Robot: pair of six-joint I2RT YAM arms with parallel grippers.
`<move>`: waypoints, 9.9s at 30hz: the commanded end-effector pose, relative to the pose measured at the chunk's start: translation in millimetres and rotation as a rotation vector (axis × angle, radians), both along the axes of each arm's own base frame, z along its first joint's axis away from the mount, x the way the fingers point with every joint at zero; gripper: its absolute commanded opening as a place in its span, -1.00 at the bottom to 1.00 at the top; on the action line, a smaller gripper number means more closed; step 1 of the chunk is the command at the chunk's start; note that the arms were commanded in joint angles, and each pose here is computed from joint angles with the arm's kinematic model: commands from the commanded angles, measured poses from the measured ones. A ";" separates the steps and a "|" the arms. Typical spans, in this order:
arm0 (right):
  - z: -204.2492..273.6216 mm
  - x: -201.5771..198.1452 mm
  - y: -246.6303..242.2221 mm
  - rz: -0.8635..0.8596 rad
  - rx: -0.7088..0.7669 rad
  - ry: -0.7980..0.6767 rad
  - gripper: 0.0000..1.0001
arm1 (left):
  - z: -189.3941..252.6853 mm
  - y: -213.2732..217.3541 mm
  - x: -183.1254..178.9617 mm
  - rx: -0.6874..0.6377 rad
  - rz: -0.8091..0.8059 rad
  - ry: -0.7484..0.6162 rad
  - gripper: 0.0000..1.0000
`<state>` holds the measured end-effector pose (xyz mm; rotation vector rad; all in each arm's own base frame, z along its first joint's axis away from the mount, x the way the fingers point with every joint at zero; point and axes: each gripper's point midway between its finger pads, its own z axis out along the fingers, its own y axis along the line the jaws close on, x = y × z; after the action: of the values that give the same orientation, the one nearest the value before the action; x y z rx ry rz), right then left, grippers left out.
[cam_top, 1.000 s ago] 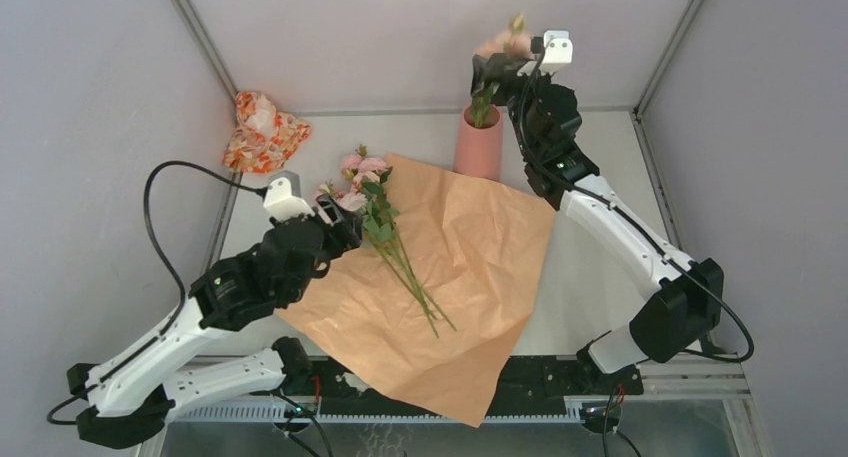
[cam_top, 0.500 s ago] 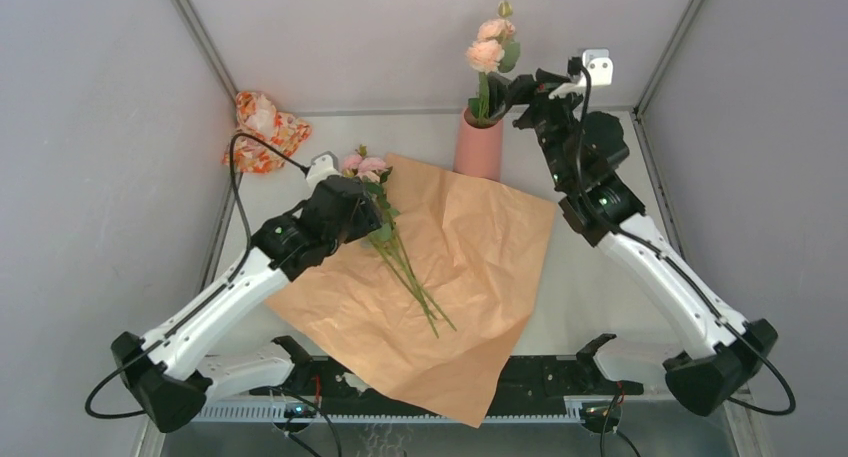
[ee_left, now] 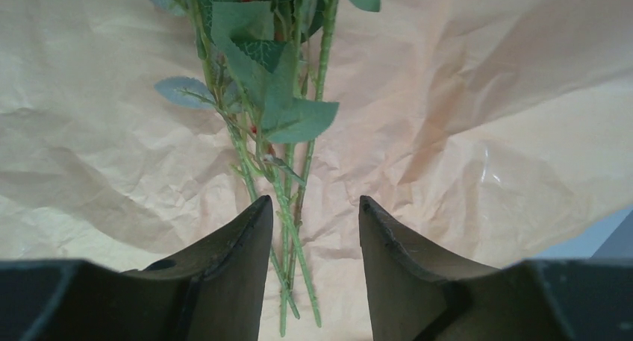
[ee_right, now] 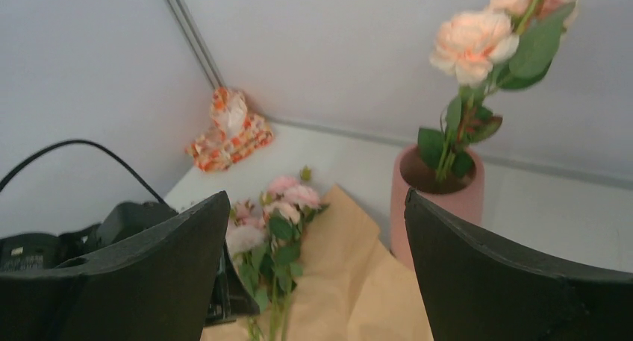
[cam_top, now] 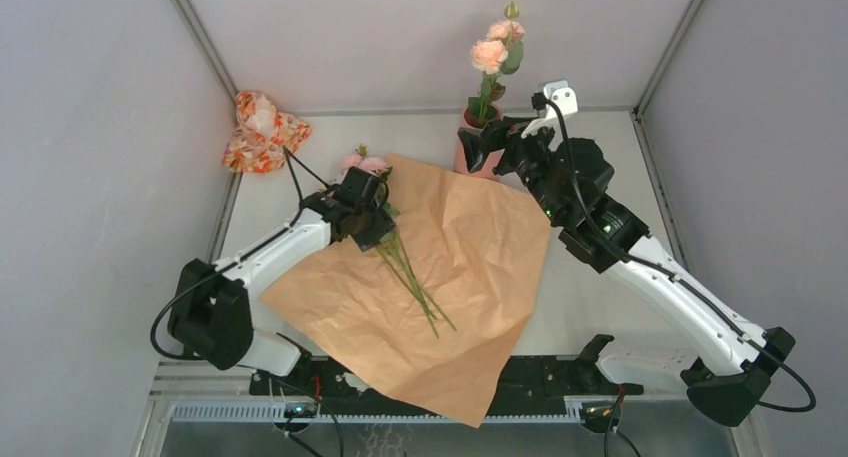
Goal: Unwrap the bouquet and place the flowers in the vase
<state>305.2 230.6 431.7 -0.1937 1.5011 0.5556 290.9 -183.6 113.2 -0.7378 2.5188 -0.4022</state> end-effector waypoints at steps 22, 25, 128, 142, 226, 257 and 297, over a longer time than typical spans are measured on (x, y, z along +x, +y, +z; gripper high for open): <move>-106.7 -23.1 40.1 0.159 -0.093 0.253 0.79 | -74.6 0.8 17.0 0.025 0.028 0.221 -1.00; -125.5 -24.5 52.2 0.182 -0.121 0.294 0.78 | -59.4 9.2 16.8 0.047 0.021 0.163 -1.00; -88.6 -0.9 225.8 0.456 -0.208 0.303 -1.00 | 279.5 70.0 -203.6 -0.284 -0.511 -1.247 -0.91; 79.1 3.2 104.8 0.160 -0.112 -0.129 -1.00 | 287.1 72.5 -211.7 -0.296 -0.514 -1.268 -0.90; -24.2 88.5 -56.9 -0.243 0.089 -0.122 0.72 | 386.4 25.9 -105.7 -0.260 -0.499 -1.308 -0.81; -86.0 -66.7 -106.7 -0.128 0.223 -0.021 0.99 | 507.8 -112.7 104.0 0.137 -0.551 -1.563 -0.63; -95.4 -74.3 -87.1 -0.004 0.295 0.060 0.99 | 361.3 -168.4 121.4 0.238 -0.649 -1.256 0.54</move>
<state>237.0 139.1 328.6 0.0431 1.4847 0.7136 442.3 -374.4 414.1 0.4702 1.5599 -0.4887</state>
